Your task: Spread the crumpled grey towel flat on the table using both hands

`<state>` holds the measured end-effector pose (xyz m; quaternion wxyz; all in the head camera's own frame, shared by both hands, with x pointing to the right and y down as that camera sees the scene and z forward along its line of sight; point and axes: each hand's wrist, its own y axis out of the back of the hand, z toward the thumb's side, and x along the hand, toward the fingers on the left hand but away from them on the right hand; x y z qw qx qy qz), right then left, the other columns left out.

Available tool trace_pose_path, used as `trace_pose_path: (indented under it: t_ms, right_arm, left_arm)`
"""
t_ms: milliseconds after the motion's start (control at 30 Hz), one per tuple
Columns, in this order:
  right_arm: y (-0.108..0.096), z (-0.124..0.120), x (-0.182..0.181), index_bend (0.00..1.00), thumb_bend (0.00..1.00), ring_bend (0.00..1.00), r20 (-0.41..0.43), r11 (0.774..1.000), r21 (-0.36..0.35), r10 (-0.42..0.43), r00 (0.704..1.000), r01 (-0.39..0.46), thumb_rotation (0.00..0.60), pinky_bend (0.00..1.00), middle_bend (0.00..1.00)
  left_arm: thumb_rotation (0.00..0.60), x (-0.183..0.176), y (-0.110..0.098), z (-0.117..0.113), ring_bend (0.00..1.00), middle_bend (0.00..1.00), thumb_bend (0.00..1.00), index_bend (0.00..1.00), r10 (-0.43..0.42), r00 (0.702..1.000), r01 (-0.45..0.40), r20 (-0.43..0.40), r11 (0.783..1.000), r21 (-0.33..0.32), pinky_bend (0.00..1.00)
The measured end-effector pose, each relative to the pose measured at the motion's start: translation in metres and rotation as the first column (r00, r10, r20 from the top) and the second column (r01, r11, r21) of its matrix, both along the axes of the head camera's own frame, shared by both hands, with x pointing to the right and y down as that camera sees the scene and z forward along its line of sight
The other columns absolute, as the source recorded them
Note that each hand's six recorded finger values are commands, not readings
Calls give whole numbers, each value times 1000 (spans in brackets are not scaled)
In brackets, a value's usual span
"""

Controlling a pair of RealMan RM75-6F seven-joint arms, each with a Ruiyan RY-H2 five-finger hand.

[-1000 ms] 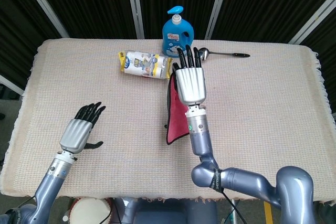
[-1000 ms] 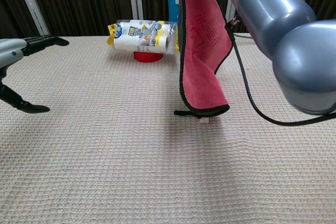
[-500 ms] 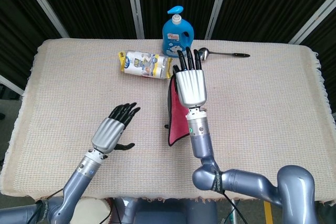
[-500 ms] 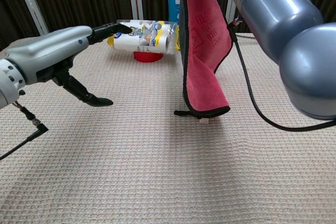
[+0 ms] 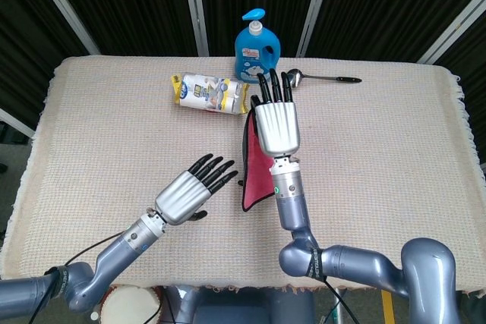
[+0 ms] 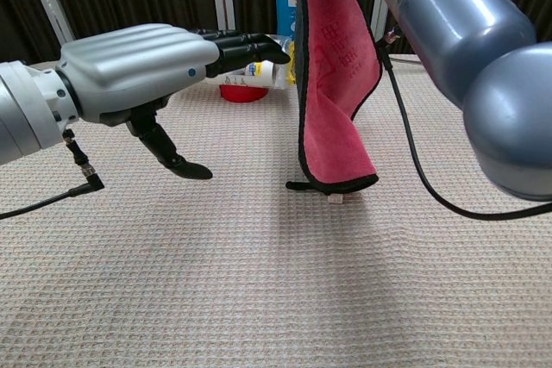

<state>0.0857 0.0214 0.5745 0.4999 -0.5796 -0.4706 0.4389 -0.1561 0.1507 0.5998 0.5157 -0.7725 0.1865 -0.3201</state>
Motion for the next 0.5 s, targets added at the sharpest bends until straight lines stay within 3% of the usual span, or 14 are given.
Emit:
trace_pose_path:
  t_ms: [267,500]
  right_arm:
    - [1,-1,0,664,639,86,2,1000,-1,-1,1000,1,600,109,196]
    - [2,-4,-2,664,640,86,3,1000,7,-8,1000,8,600,111,197]
  left_arm:
    - [600,9,3,1,0,5,103,0,60,997,-62,39,997,39,82]
    - [600,17,6,6,0,82,107,0,111,989,-118,93,990,74,82]
